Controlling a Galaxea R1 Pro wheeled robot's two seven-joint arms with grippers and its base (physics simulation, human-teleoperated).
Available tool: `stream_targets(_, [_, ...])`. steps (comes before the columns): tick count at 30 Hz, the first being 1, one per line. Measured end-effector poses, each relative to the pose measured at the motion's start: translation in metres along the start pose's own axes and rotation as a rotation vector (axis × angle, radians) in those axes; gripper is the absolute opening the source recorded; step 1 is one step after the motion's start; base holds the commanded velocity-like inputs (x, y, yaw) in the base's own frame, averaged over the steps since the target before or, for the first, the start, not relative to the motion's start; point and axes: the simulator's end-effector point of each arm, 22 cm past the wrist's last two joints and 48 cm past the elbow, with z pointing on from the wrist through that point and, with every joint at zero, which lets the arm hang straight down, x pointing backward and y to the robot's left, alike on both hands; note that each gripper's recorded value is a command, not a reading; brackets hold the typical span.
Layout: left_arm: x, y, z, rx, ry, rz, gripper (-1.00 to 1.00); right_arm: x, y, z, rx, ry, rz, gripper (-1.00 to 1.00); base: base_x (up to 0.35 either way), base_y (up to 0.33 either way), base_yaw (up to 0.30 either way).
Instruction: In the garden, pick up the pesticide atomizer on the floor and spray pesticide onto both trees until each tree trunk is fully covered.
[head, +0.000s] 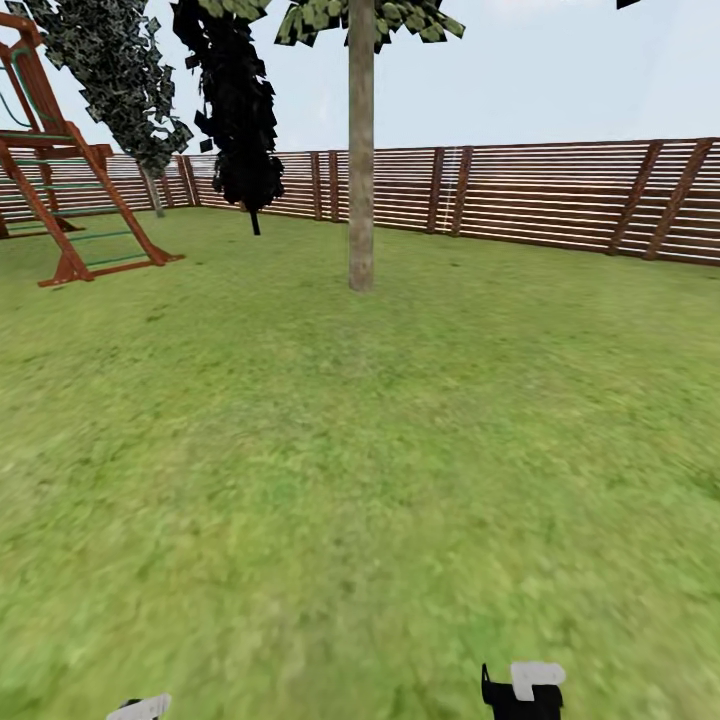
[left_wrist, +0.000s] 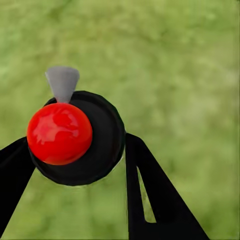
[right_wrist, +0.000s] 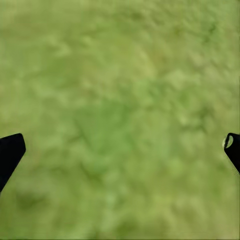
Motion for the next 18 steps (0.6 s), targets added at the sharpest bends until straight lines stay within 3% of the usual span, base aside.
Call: stream_targets(18, [0.0000, -0.0002, 0.0000, 0.001, 0.000, 0.001, -1.00, 0.0000, 0.0000, 0.0000, 0.000, 0.000, 0.000, 1.00, 0.338, 0.000, 0.000])
